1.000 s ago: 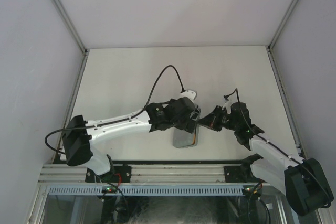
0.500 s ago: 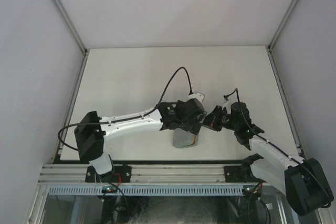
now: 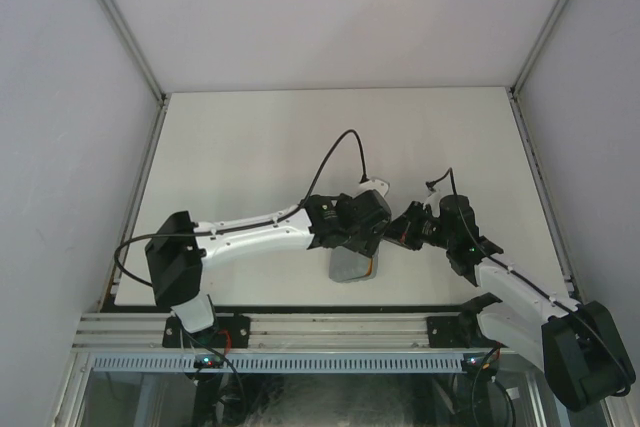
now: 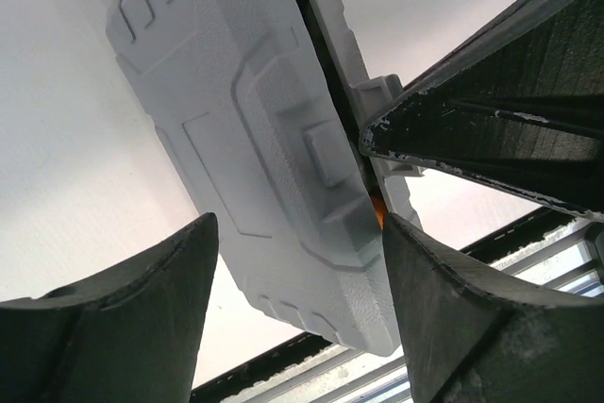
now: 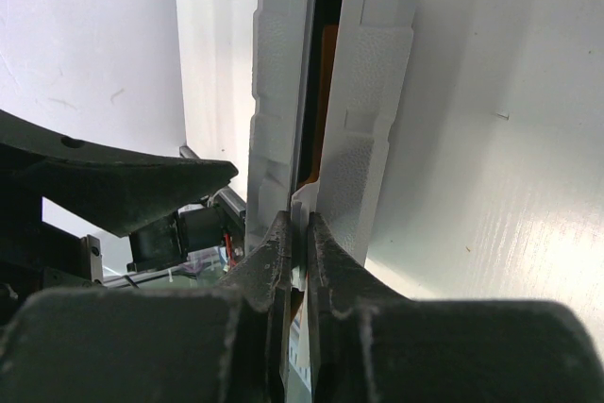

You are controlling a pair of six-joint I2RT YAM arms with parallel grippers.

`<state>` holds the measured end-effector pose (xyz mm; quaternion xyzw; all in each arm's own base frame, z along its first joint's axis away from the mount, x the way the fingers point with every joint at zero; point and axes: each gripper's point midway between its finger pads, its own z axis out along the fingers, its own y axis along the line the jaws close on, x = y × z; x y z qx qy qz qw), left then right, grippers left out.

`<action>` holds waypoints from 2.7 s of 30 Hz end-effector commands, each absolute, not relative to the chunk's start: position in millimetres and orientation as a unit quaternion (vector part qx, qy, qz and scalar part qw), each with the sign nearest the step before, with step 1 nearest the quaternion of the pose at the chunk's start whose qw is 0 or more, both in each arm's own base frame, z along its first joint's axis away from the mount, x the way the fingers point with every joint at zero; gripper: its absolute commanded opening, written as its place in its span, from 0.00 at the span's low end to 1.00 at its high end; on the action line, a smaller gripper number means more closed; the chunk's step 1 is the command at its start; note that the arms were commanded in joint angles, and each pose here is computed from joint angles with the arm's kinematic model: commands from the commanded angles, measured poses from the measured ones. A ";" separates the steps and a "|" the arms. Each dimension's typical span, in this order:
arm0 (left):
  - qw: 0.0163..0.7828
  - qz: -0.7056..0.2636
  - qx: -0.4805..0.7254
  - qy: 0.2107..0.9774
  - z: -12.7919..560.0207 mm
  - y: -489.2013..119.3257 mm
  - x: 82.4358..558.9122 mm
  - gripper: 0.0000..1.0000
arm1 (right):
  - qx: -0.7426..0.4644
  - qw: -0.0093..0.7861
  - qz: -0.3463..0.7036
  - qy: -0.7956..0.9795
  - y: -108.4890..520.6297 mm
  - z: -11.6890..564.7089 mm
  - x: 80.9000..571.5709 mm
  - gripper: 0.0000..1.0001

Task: Sort the tools into containers
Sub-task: Open the storage box at the center of the board.

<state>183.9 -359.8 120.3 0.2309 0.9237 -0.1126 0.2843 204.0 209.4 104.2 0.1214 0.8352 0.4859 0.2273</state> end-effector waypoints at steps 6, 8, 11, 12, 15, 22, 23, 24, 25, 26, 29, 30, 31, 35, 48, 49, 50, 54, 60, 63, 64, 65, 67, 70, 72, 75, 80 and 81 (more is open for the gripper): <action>0.278 -0.096 0.241 0.925 103.3 -361.3 184.6 0.77 | 0.087 0.269 0.518 0.807 218.7 142.4 217.5 0.00; 0.278 -0.090 0.241 0.926 101.6 -361.6 186.3 0.76 | 0.086 0.269 0.516 0.808 218.3 141.4 216.9 0.00; 0.281 -0.080 0.238 0.926 102.1 -357.4 187.9 0.68 | 0.087 0.270 0.514 0.810 217.3 140.6 216.8 0.00; 0.285 -0.074 0.236 0.926 102.9 -354.4 188.8 0.66 | 0.088 0.271 0.512 0.810 216.5 140.5 217.5 0.00; 0.298 -0.059 0.231 0.924 108.0 -342.7 191.9 0.62 | 0.092 0.277 0.506 0.812 213.9 139.8 218.7 0.00; 0.321 -0.039 0.211 0.922 117.8 -316.7 197.1 0.54 | 0.100 0.284 0.485 0.821 206.7 132.2 220.8 0.00; 0.323 -0.038 0.206 0.923 118.2 -313.4 198.2 0.53 | 0.101 0.285 0.482 0.822 205.7 130.9 221.1 0.00; 0.324 -0.039 0.203 0.923 118.8 -310.6 198.4 0.52 | 0.101 0.284 0.481 0.823 205.3 130.1 220.9 0.00; 0.325 -0.039 0.199 0.924 119.3 -307.8 199.9 0.52 | 0.102 0.285 0.480 0.824 204.9 129.9 221.1 0.00; 0.326 -0.039 0.195 0.924 119.2 -304.7 201.1 0.52 | 0.102 0.285 0.479 0.824 204.5 129.2 221.0 0.00; 0.327 -0.037 0.185 0.926 119.2 -295.5 206.3 0.52 | 0.102 0.285 0.478 0.824 203.8 129.1 221.4 0.00; 0.328 -0.037 0.182 0.926 119.0 -293.1 207.6 0.52 | 0.103 0.285 0.478 0.825 203.6 128.9 221.6 0.00; 0.328 -0.035 0.179 0.927 118.0 -289.8 209.1 0.52 | 0.103 0.284 0.477 0.825 203.4 128.1 221.3 0.00; 0.329 -0.034 0.166 0.929 114.9 -277.3 213.7 0.52 | 0.103 0.284 0.473 0.828 201.8 125.9 221.8 0.00; 0.320 -0.074 0.123 0.936 89.1 -258.1 214.7 0.50 | 0.105 0.278 0.451 0.842 196.1 108.8 226.7 0.00; 0.320 -0.075 0.119 0.937 86.1 -256.1 214.6 0.50 | 0.105 0.277 0.447 0.844 194.8 106.0 227.6 0.00; 0.318 -0.073 0.116 0.938 80.6 -251.7 212.9 0.50 | 0.105 0.276 0.444 0.846 193.3 103.2 228.5 0.00; 0.321 -0.086 0.095 0.938 69.8 -243.2 211.0 0.50 | 0.105 0.267 0.431 0.855 185.8 88.9 232.5 0.00; 0.316 -0.115 0.062 0.940 49.6 -234.8 204.9 0.51 | 0.099 0.247 0.420 0.868 180.5 69.9 237.4 0.00; 0.311 -0.117 0.050 0.942 39.2 -228.4 202.6 0.52 | 0.096 0.240 0.410 0.875 179.4 62.7 240.1 0.00; 0.308 -0.117 0.046 0.943 35.8 -226.8 201.8 0.52 | 0.095 0.239 0.406 0.877 178.7 61.4 241.6 0.00; 0.306 -0.116 0.044 0.944 32.6 -225.1 201.0 0.52 | 0.096 0.238 0.401 0.880 177.6 58.7 242.5 0.00; 0.304 -0.112 0.040 0.945 26.9 -221.8 199.4 0.52 | 0.098 0.236 0.387 0.886 174.3 53.9 244.0 0.00; 0.298 -0.107 0.034 0.948 18.3 -216.7 196.5 0.53 | 0.103 0.236 0.363 0.896 167.8 47.3 246.7 0.00; 0.295 -0.103 0.028 0.950 13.4 -212.4 194.4 0.55 | 0.104 0.238 0.352 0.899 164.7 45.3 247.6 0.00; 0.291 -0.098 0.023 0.952 7.9 -206.0 191.9 0.59 | 0.103 0.238 0.346 0.902 163.0 43.5 247.4 0.00; 0.290 -0.095 0.017 0.952 5.9 -199.4 191.6 0.66 | 0.102 0.236 0.348 0.902 163.7 42.8 247.7 0.00; 0.291 -0.095 0.015 0.952 5.8 -198.1 191.9 0.67 | 0.102 0.236 0.347 0.902 163.6 42.5 247.9 0.00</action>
